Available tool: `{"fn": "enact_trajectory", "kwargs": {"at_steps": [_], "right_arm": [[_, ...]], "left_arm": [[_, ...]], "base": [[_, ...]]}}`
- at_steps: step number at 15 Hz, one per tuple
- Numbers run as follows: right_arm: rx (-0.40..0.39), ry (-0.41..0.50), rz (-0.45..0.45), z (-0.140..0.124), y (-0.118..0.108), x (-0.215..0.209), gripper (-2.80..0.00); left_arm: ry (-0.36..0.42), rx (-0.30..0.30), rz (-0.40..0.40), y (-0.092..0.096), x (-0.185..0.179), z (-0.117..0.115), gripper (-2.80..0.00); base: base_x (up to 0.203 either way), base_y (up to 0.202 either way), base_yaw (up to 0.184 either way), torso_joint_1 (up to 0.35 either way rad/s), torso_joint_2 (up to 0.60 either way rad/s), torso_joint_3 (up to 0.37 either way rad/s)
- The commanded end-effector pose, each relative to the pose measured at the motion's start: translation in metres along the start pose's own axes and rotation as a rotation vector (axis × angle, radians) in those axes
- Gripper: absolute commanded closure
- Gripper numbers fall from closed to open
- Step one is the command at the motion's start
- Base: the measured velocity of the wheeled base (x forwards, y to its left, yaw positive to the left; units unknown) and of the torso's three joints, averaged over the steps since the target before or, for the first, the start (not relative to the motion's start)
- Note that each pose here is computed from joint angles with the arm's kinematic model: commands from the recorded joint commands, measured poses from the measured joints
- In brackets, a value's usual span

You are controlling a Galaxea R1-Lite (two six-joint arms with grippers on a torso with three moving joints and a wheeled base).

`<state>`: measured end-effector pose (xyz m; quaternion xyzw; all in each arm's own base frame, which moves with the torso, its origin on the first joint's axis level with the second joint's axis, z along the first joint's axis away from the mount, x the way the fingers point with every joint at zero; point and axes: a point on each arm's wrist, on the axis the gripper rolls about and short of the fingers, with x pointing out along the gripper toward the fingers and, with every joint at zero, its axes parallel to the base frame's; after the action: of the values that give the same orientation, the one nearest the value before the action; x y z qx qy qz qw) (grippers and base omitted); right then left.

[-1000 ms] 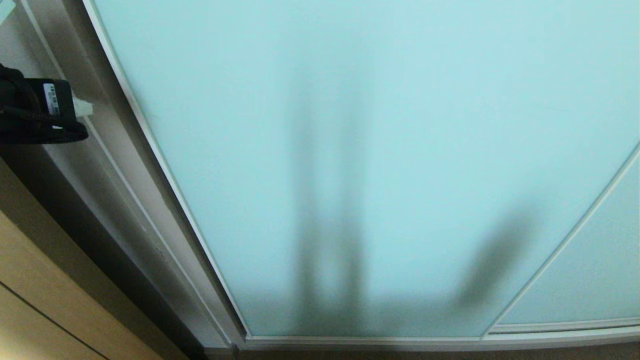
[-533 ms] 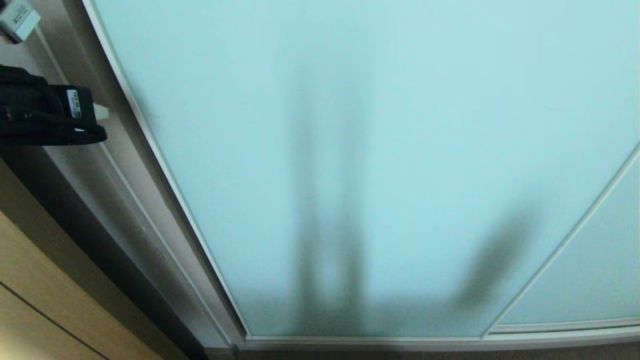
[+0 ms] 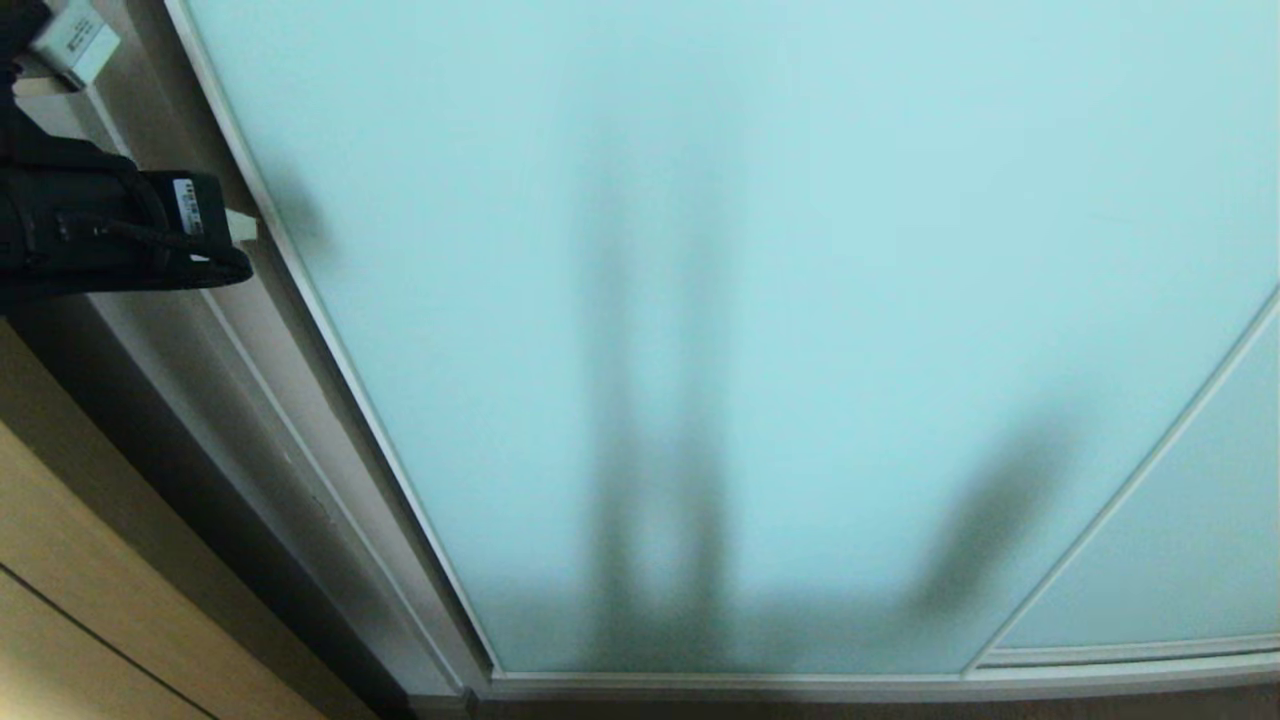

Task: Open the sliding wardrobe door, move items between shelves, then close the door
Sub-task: Open the door

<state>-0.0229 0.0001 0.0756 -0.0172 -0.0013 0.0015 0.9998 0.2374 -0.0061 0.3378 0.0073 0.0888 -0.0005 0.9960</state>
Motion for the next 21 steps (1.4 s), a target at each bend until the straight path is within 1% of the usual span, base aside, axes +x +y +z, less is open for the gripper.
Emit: {"fn": "enact_trajectory", "kwargs": {"at_steps": [1, 4, 8, 11, 13, 16, 18, 21], "right_arm": [[-0.001, -0.001, 0.0, 0.0, 0.0, 0.0, 0.0], [-0.001, -0.001, 0.0, 0.0, 0.0, 0.0, 0.0], [-0.001, -0.001, 0.001, 0.0, 0.0, 0.0, 0.0], [-0.001, -0.001, 0.0, 0.0, 0.0, 0.0, 0.0], [-0.001, -0.001, 0.0, 0.0, 0.0, 0.0, 0.0], [-0.001, -0.001, 0.0, 0.0, 0.0, 0.0, 0.0], [-0.001, -0.001, 0.001, 0.0, 0.0, 0.0, 0.0], [-0.001, -0.001, 0.0, 0.0, 0.0, 0.0, 0.0]], "left_arm": [[0.006, 0.001, -0.004, -0.001, 0.003, -0.001, 0.0], [-0.021, -0.006, -0.001, -0.001, 0.008, 0.0, 0.0], [0.002, -0.001, 0.0, -0.001, 0.018, -0.006, 0.0], [-0.01, -0.005, 0.0, -0.002, 0.024, -0.006, 0.0], [0.0, -0.004, -0.003, -0.002, 0.028, -0.008, 0.0], [0.016, -0.004, -0.027, -0.009, 0.032, -0.012, 0.0], [0.018, -0.015, -0.053, -0.016, 0.031, -0.013, 0.0], [0.016, -0.012, -0.085, -0.024, 0.029, -0.013, 0.0]], "base": [[0.0, 0.0, 0.0, 0.0, 0.0, 0.0], [0.0, 0.0, 0.0, 0.0, 0.0, 0.0], [0.0, 0.0, 0.0, 0.0, 0.0, 0.0], [0.0, 0.0, 0.0, 0.0, 0.0, 0.0], [0.0, 0.0, 0.0, 0.0, 0.0, 0.0], [0.0, 0.0, 0.0, 0.0, 0.0, 0.0], [0.0, 0.0, 0.0, 0.0, 0.0, 0.0], [0.0, 0.0, 0.0, 0.0, 0.0, 0.0]]}}
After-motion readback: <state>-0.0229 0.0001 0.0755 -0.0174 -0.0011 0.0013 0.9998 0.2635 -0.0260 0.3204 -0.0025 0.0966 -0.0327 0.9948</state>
